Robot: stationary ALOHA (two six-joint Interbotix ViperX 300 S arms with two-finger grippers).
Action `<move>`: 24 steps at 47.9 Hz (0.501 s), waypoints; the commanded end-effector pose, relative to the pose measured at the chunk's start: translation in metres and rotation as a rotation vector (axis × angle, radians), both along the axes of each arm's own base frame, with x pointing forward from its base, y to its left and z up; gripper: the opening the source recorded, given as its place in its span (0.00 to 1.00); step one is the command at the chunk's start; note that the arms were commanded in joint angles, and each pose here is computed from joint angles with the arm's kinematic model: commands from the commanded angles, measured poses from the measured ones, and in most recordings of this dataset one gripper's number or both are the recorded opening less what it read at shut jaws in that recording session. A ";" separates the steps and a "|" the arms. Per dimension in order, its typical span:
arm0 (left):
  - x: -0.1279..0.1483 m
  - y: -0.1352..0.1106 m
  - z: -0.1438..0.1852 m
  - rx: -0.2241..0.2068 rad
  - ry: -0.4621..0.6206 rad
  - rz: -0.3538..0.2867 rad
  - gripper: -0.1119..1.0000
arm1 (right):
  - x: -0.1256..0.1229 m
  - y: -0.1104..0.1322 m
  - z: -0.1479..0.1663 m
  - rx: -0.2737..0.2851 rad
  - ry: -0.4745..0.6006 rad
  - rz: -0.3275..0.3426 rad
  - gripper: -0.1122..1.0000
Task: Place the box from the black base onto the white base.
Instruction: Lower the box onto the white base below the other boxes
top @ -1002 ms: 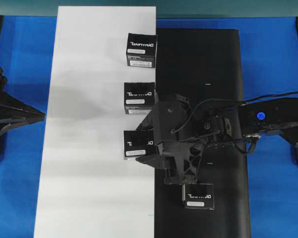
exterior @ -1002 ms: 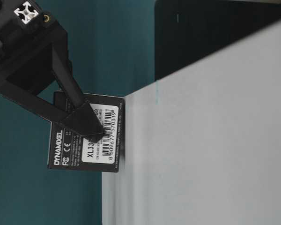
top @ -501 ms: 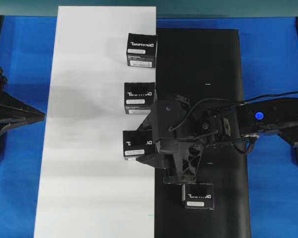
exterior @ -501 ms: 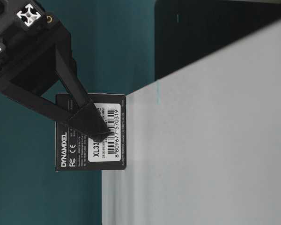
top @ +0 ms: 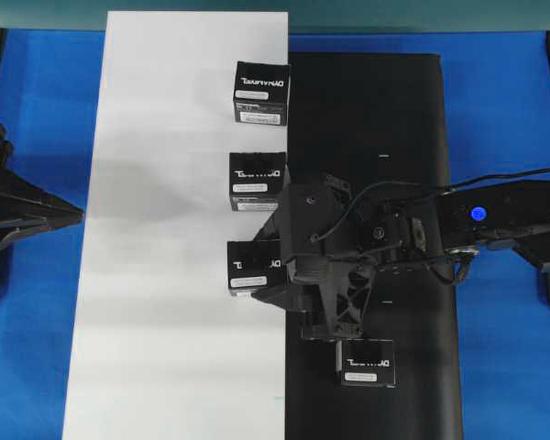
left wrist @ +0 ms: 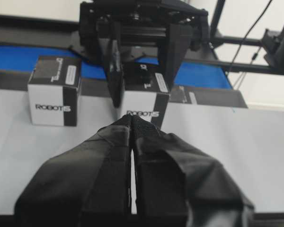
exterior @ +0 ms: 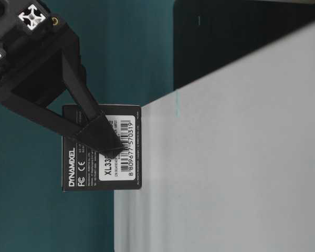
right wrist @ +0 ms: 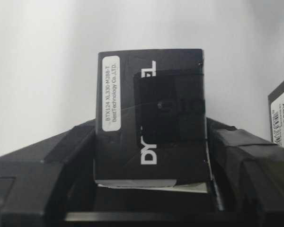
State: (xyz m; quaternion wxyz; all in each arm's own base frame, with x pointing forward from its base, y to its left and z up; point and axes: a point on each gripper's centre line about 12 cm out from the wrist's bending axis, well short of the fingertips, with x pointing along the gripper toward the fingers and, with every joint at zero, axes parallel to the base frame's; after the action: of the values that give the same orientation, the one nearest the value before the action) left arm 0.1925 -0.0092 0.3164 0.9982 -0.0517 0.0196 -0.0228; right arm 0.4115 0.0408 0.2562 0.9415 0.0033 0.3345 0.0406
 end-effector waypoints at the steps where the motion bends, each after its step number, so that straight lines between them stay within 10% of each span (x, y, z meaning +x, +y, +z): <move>1: 0.001 -0.001 0.005 0.002 -0.012 -0.005 0.10 | 0.003 0.002 0.000 0.004 -0.006 0.001 0.74; 11: 0.001 -0.001 0.006 0.002 -0.015 -0.005 0.10 | 0.006 0.001 0.002 0.002 -0.028 0.000 0.98; 24: 0.000 -0.001 0.006 0.002 -0.020 -0.005 0.10 | 0.008 -0.001 0.005 0.004 -0.058 -0.003 1.00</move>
State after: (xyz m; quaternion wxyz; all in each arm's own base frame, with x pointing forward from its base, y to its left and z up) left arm 0.1911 -0.0091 0.3179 0.9983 -0.0518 0.0158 -0.0230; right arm 0.4159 0.0405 0.2583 0.9485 0.0046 0.3142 0.0402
